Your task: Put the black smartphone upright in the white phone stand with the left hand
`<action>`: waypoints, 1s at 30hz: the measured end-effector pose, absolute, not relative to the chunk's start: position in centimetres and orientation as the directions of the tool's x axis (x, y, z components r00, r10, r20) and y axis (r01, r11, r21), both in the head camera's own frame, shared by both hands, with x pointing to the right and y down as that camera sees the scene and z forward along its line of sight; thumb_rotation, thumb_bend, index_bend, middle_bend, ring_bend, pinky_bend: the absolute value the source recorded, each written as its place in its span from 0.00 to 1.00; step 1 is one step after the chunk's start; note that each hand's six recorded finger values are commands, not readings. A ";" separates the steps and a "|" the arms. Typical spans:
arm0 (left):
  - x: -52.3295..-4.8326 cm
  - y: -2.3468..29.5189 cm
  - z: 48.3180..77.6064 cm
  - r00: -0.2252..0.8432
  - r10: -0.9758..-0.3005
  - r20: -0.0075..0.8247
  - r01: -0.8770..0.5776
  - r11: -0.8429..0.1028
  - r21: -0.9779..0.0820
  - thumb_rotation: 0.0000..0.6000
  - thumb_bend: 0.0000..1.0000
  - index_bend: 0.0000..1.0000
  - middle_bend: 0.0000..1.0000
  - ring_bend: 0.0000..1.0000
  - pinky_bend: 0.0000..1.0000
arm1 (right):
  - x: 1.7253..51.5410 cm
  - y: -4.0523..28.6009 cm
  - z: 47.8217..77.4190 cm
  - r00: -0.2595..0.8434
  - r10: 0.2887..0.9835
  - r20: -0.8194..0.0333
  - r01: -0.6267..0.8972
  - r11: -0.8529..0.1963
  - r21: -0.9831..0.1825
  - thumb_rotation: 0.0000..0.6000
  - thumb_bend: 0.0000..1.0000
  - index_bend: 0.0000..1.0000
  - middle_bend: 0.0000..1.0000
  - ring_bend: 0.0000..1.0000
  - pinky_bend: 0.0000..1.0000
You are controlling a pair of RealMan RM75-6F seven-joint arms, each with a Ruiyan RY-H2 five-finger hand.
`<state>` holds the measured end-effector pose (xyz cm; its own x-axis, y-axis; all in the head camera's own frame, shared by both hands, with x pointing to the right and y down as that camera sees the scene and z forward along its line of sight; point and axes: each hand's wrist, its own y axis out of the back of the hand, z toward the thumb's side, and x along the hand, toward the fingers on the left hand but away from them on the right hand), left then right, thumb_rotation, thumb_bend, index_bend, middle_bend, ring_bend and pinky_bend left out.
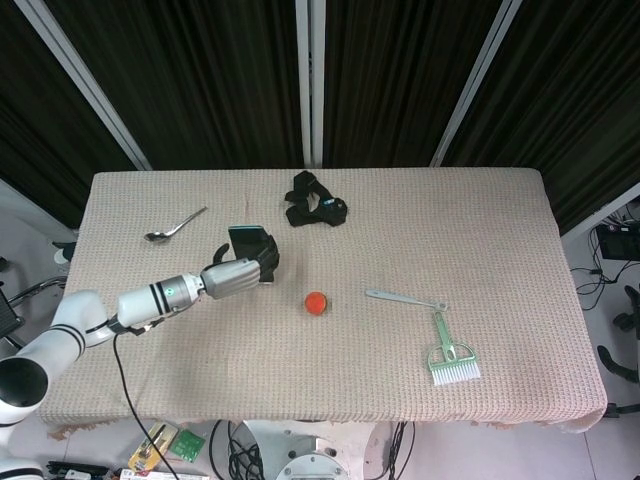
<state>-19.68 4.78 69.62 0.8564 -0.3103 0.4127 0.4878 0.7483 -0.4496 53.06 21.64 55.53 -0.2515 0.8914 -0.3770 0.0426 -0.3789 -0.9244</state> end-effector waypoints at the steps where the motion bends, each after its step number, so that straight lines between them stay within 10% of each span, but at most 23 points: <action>1: -19.7 4.7 69.7 0.854 -0.312 0.417 0.492 0.746 -0.449 1.00 0.45 0.09 0.16 0.19 0.29 | 53.1 21.7 55.6 -0.253 0.889 -0.382 0.042 -0.385 -0.922 1.00 0.18 0.00 0.00 0.00 0.00; 19: -22.5 5.0 68.4 0.813 -0.433 0.389 0.582 0.634 -0.510 1.00 0.32 0.05 0.11 0.17 0.28 | 52.8 21.3 55.5 -0.247 0.889 -0.385 0.048 -0.386 -0.921 1.00 0.18 0.00 0.00 0.00 0.00; 30: -30.1 8.0 62.0 0.468 -0.859 0.207 0.432 0.018 -0.902 0.96 0.18 0.05 0.09 0.11 0.27 | 51.7 20.6 55.9 -0.184 0.906 -0.381 0.037 -0.381 -0.924 1.00 0.17 0.00 0.00 0.00 0.00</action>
